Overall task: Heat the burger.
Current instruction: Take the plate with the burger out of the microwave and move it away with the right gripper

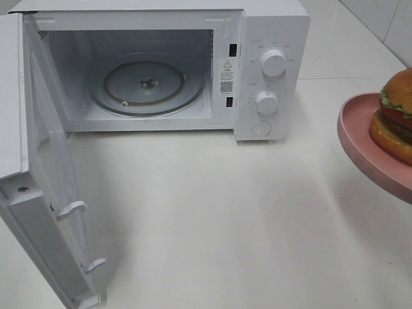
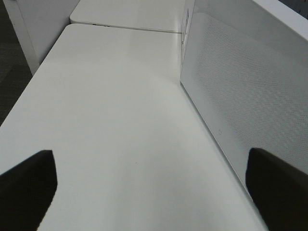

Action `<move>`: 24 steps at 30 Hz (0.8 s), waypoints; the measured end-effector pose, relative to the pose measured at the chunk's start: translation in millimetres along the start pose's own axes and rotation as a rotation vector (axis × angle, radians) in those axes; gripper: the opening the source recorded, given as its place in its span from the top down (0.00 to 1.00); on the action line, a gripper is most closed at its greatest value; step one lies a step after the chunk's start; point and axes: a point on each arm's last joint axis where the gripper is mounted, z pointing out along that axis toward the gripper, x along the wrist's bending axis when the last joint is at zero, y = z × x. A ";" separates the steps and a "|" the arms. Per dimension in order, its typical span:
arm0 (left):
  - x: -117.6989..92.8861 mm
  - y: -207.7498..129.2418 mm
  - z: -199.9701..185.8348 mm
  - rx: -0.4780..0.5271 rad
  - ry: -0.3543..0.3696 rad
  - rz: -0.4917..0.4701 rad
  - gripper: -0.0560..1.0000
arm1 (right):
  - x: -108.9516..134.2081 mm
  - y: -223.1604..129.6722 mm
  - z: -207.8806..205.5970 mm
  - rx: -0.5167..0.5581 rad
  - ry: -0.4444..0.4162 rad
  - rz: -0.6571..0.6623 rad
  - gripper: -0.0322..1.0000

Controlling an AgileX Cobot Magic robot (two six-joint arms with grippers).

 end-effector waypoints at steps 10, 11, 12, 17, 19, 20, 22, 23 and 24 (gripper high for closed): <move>0.0 0.0 0.0 0.000 0.000 0.000 0.01 | 0.6 -6.8 0.5 0.084 0.003 0.118 0.91; 0.0 0.0 0.0 0.000 0.000 0.000 0.01 | 0.7 -7.2 1.0 0.097 0.005 0.122 0.91; 0.0 0.0 0.0 0.000 0.000 0.000 0.01 | 0.7 -7.2 1.0 0.097 0.005 0.122 0.91; 0.0 0.0 0.0 0.000 0.000 0.000 0.01 | 1.9 -6.8 6.2 0.160 0.020 0.161 0.91; 0.0 0.0 0.0 0.000 0.000 0.000 0.01 | 1.9 -5.6 8.1 0.179 0.026 0.179 0.91; 0.0 0.0 0.0 0.000 0.000 0.000 0.01 | -0.8 -3.0 8.4 0.188 0.021 0.212 0.91; 0.0 0.0 0.0 0.000 0.000 0.000 0.01 | -2.4 -1.9 8.3 0.194 0.016 0.231 0.91; 0.0 0.0 0.0 0.000 0.000 0.000 0.01 | -5.9 0.5 9.2 0.210 0.000 0.259 0.91; 0.0 0.0 0.0 0.000 0.000 0.000 0.01 | -5.9 0.5 9.2 0.210 0.000 0.259 0.91</move>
